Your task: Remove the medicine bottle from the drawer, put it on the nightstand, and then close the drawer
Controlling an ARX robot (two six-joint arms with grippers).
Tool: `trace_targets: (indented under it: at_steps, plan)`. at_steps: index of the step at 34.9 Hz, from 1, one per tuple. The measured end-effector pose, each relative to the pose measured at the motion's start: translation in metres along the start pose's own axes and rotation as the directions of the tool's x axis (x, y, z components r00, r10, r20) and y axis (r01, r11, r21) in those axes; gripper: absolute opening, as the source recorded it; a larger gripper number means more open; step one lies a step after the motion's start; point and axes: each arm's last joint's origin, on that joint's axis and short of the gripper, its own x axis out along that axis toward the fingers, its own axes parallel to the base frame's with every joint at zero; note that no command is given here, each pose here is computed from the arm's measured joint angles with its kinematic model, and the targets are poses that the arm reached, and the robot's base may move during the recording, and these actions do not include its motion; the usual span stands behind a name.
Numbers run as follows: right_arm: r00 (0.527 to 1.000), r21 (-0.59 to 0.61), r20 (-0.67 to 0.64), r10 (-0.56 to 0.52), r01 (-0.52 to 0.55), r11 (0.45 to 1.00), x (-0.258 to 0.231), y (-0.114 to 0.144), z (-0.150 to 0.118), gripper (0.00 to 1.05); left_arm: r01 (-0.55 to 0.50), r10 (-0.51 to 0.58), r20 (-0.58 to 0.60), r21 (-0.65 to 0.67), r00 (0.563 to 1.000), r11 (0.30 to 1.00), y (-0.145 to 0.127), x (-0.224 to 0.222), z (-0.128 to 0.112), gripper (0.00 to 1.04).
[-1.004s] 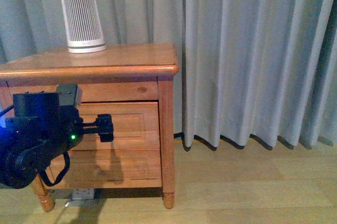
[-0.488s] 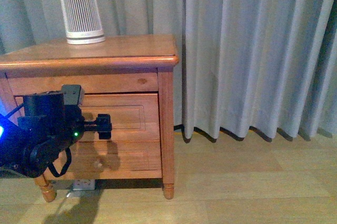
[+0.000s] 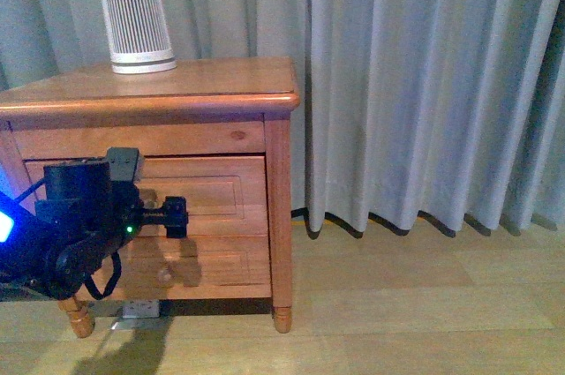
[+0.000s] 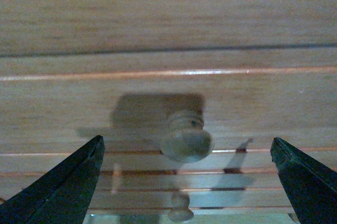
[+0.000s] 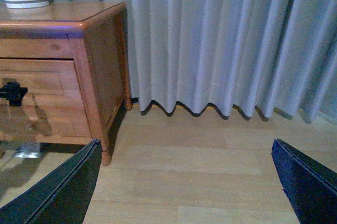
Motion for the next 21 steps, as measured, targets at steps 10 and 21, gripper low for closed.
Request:
trace_targets:
  at_steps: [10, 21]
  plan:
    - [1.0, 0.0, 0.0, 0.0, 0.0, 1.0, 0.0, 0.0, 0.0, 0.98, -0.006, 0.006, 0.005, 0.009, 1.0, 1.0, 0.0, 0.01, 0.002, 0.98]
    - [1.0, 0.0, 0.0, 0.0, 0.0, 1.0, 0.0, 0.0, 0.0, 0.98, -0.014, 0.014, -0.004, 0.01, 1.0, 1.0, 0.001, 0.012, -0.003, 0.78]
